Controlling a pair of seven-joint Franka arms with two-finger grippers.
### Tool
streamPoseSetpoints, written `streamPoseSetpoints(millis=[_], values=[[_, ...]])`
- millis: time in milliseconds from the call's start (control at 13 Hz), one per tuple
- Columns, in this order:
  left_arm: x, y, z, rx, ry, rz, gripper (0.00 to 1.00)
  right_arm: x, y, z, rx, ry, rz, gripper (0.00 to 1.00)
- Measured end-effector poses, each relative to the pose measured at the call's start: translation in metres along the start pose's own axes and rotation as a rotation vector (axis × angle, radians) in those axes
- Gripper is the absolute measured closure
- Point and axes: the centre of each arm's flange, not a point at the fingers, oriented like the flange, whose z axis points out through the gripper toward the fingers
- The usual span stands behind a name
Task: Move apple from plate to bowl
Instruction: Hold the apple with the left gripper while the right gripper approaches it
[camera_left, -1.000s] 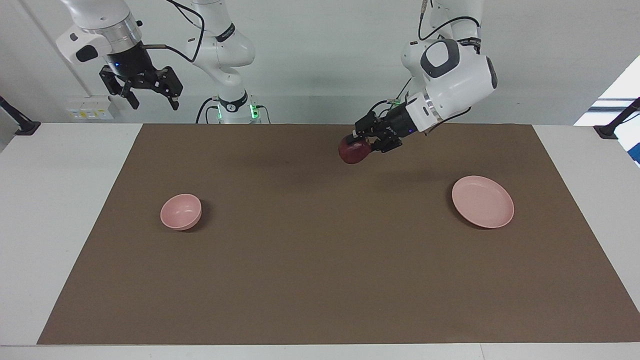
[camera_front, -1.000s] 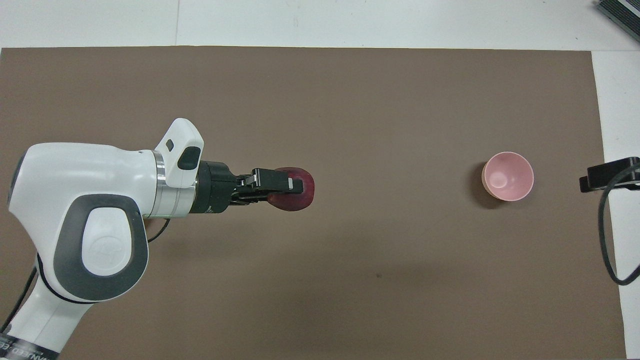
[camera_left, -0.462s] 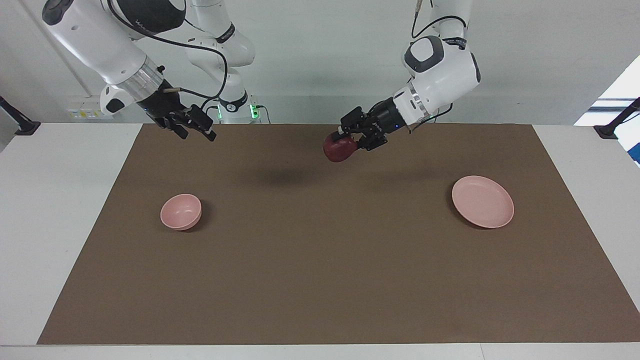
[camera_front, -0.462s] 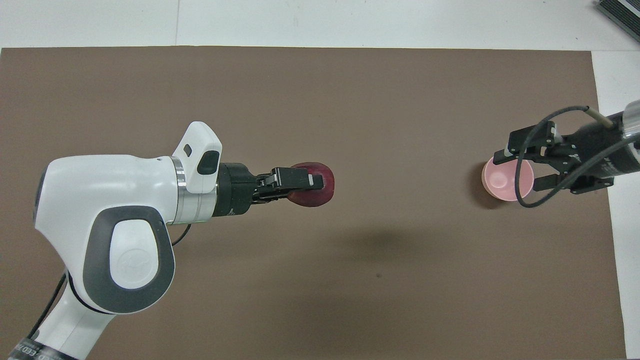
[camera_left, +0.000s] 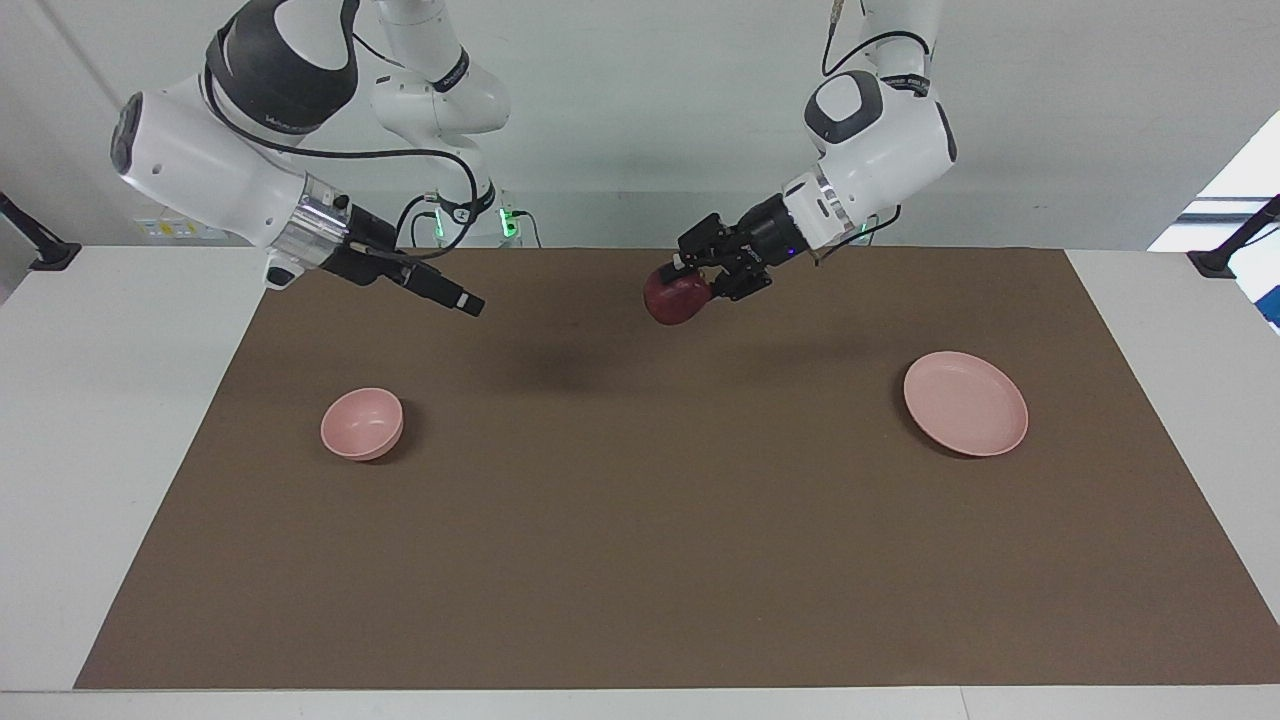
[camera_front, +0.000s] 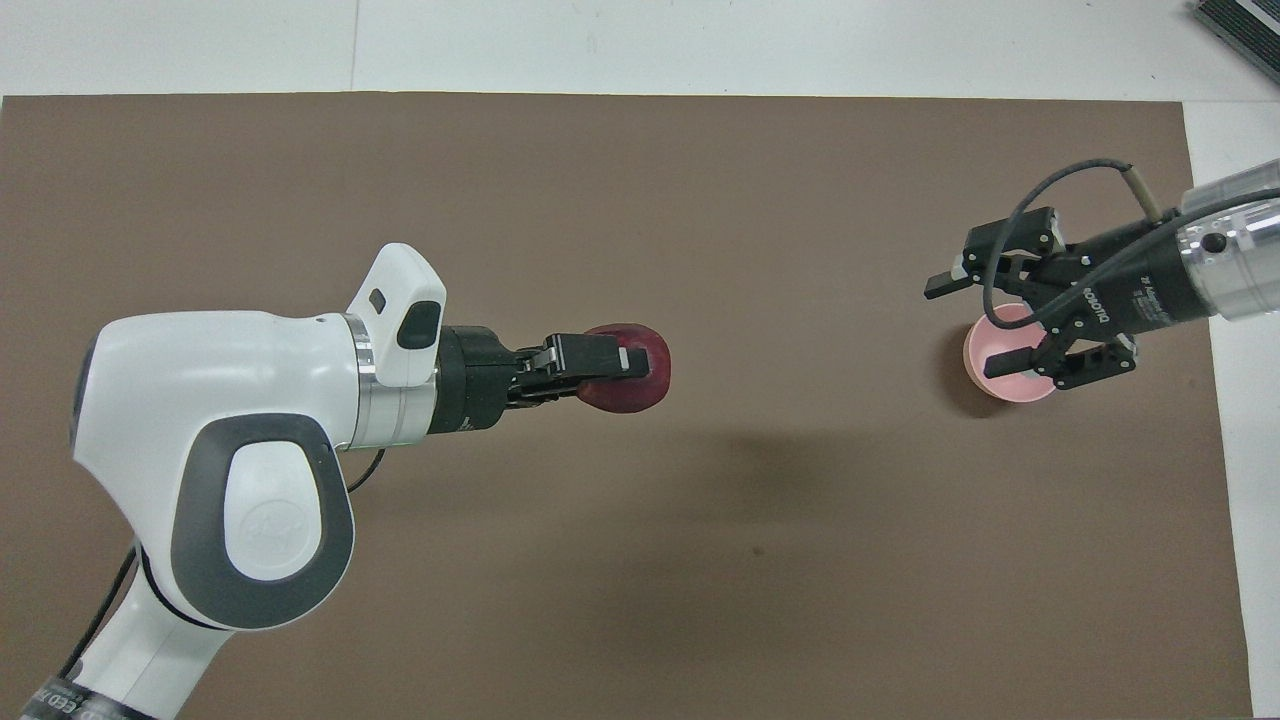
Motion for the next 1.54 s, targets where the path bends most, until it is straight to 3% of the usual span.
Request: streamPoseSetpoints(millis=[308, 769, 1538], values=[[-0.016, 0.018, 0.016, -0.005, 0.056, -0.004, 0.27, -0.013, -0.037, 0.046, 0.101, -0.106, 0.205, 0.0], [-0.026, 0.036, 0.023, -0.027, 0.187, 0.005, 0.27, -0.019, -0.05, 0.113, 0.039, -0.208, 0.303, 0.0], [-0.023, 0.036, 0.024, -0.033, 0.196, -0.01, 0.27, -0.038, -0.051, 0.127, -0.002, -0.291, 0.31, 0.0]])
